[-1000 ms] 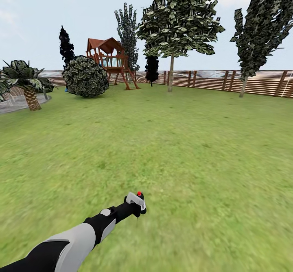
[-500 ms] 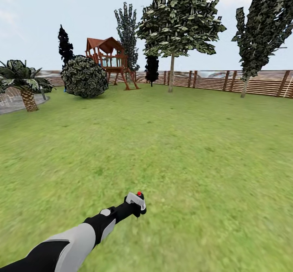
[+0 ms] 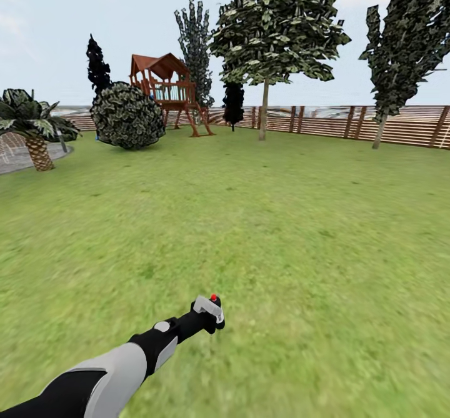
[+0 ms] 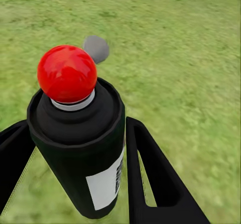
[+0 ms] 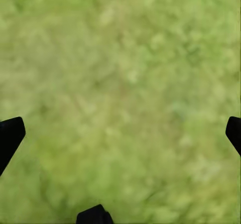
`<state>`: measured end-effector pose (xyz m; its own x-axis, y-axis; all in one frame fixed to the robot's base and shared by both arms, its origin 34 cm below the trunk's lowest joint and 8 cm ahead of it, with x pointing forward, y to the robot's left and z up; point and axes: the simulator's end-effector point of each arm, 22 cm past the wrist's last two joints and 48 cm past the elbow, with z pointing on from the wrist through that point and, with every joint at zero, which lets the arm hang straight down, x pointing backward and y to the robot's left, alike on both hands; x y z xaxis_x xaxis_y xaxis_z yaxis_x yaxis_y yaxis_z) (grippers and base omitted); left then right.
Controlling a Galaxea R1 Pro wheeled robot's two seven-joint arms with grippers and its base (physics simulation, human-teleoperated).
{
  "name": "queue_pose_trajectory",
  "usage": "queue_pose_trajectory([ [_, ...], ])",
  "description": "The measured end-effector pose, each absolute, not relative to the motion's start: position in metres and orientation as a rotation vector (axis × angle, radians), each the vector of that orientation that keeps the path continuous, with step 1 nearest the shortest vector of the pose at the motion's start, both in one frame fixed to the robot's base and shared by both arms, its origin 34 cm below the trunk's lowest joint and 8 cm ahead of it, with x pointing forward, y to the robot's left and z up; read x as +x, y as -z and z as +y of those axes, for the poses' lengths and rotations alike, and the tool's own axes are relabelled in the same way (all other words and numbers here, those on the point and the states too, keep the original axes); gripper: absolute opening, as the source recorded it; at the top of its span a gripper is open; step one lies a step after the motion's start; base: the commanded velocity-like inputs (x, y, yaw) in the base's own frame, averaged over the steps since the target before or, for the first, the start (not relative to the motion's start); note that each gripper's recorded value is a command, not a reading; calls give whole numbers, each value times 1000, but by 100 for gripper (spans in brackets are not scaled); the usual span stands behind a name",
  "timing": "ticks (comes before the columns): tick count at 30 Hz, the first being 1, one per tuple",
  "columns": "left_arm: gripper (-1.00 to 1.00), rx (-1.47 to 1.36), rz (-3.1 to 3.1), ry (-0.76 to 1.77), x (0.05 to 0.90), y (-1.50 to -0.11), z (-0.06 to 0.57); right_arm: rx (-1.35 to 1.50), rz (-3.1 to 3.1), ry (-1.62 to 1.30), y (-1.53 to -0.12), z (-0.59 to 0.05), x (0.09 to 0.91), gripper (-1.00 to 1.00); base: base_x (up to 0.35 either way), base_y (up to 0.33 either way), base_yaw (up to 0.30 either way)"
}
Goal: In the garden, pick up the pesticide atomizer on the floor and spray pesticide onto both trees until each tree trunk is fully covered.
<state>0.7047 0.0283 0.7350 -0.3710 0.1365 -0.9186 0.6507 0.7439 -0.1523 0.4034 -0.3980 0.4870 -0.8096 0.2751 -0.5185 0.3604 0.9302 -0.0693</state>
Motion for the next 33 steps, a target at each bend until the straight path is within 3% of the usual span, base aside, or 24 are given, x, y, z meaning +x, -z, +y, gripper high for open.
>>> queue_pose_trajectory([
  [33,-100,598,1923,628,703,-722,28,454,2591,230,-481,-398,396,100,349,0,0],
])
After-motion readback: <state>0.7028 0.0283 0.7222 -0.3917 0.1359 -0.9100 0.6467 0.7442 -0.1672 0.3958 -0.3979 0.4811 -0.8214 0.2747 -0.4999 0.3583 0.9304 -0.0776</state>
